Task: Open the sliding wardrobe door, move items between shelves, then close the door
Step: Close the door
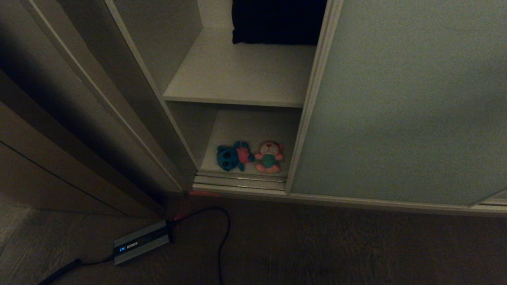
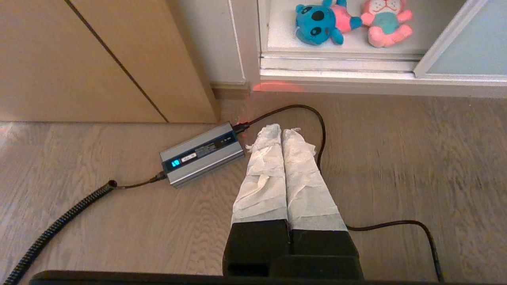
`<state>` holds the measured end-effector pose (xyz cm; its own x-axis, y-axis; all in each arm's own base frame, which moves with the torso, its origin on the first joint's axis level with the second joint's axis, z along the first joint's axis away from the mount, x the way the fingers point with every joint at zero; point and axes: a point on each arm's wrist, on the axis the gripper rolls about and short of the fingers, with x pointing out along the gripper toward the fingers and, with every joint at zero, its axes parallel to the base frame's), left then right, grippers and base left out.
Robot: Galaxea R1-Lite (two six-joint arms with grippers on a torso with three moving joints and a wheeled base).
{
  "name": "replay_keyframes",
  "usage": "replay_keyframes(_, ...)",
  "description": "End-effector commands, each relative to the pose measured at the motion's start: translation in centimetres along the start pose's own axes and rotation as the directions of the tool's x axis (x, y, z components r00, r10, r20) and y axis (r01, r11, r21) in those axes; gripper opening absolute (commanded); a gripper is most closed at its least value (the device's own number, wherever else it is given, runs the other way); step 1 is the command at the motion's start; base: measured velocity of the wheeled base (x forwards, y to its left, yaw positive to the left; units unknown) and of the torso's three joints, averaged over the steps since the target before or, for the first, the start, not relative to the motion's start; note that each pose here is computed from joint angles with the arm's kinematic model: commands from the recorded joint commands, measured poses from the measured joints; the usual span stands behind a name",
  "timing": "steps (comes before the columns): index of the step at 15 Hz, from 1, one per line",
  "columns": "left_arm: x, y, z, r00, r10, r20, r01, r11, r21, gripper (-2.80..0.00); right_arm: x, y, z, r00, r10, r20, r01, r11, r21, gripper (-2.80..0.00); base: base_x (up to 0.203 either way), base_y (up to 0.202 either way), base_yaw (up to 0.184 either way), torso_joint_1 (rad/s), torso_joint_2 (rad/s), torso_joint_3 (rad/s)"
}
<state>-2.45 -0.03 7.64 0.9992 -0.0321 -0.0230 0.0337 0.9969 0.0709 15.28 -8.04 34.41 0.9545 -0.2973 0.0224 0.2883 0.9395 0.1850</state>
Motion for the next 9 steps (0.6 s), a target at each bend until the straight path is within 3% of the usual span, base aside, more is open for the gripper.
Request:
replay_keyframes(1, 0.0, 0.0, 0.0, 1.000, 0.000, -0.002, 0.000, 1.000, 0.001, -2.80, -0.9, 3.0, -0.3, 0.982, 0.190, -0.015, -0.190, 0.982, 0.003, -2.80, 0.000, 0.000, 0.000, 0.000, 0.00, 0.000)
replay_keyframes(2, 0.0, 0.0, 0.0, 1.000, 0.000, -0.002, 0.000, 1.000, 0.001, -2.80, -1.7, 4.7, -0.4, 0.953, 0.301, -0.019, -0.301, 0.954, 0.006, -2.80, 0.000, 0.000, 0.000, 0.000, 0.00, 0.000)
replay_keyframes(4, 0.0, 0.0, 0.0, 1.000, 0.000, -0.002, 0.000, 1.000, 0.001, -2.80, -3.3, 7.7, -0.4, 0.864, 0.503, -0.028, -0.502, 0.864, 0.017, -2.80, 0.000, 0.000, 0.000, 0.000, 0.00, 0.000)
replay_keyframes(6, 0.0, 0.0, 0.0, 1.000, 0.000, -0.002, 0.000, 1.000, 0.001, -2.80, -4.1, 9.7, 0.1, 0.776, 0.630, -0.028, -0.630, 0.776, 0.022, -2.80, 0.000, 0.000, 0.000, 0.000, 0.00, 0.000)
replay_keyframes(9, 0.0, 0.0, 0.0, 1.000, 0.000, -0.002, 0.000, 1.000, 0.001, -2.80, -5.5, 12.0, 0.5, 0.650, 0.758, -0.051, -0.757, 0.652, 0.043, -2.80, 0.000, 0.000, 0.000, 0.000, 0.00, 0.000)
